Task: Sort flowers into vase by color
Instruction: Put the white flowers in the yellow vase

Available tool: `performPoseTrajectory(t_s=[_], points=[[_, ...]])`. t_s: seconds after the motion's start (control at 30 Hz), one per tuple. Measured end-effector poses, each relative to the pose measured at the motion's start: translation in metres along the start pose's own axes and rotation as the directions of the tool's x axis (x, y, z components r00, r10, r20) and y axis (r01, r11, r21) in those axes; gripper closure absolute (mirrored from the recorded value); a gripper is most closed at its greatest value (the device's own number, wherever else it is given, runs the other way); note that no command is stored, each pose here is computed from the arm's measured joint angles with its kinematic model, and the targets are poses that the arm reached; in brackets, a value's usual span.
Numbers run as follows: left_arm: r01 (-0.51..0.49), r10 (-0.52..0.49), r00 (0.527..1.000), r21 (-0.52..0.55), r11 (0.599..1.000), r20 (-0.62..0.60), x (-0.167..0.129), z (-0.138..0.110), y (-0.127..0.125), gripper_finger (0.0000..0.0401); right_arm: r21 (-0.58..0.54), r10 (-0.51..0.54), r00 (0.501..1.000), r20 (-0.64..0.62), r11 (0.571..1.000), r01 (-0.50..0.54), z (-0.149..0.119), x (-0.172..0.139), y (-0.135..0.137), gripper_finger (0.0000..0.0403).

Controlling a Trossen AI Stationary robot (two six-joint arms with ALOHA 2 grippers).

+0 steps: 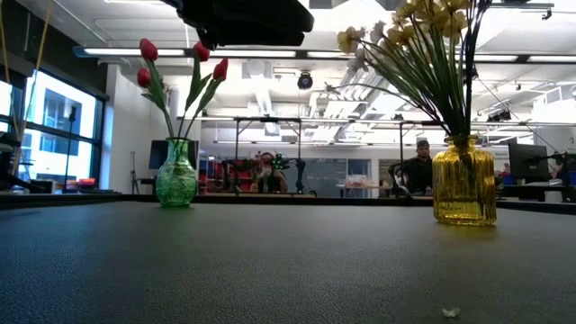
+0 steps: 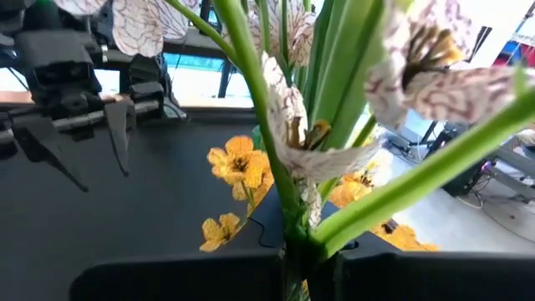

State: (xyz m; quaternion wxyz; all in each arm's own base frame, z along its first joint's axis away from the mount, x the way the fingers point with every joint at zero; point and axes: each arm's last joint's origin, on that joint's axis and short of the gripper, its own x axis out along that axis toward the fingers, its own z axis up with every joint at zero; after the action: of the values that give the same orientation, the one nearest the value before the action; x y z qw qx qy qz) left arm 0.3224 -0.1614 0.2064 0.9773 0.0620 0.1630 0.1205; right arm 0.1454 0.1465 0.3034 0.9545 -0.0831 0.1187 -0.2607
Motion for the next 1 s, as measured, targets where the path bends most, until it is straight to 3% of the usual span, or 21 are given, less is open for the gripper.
performPoseTrajectory(t_s=[0.4, 0.63, 1.0], points=[[0.001, -0.001, 1.000, -0.001, 1.000, 0.000, 0.000, 0.000, 0.000, 0.0243, 0.047, -0.052, 0.984, -0.172, 0.997, 0.061, -0.013, 0.028, 0.006, 0.0401], [0.008, -0.008, 1.000, -0.002, 1.000, 0.000, 0.000, 0.000, -0.001, 0.0243, 0.077, -0.078, 0.957, -0.279, 0.992, 0.104, -0.020, 0.040, 0.006, 0.0378], [0.009, -0.009, 1.000, -0.010, 1.000, -0.001, 0.000, 0.000, -0.001, 0.0243, 0.132, -0.008, 0.890, -0.456, 0.988, 0.076, -0.024, 0.048, 0.003, 0.0243]])
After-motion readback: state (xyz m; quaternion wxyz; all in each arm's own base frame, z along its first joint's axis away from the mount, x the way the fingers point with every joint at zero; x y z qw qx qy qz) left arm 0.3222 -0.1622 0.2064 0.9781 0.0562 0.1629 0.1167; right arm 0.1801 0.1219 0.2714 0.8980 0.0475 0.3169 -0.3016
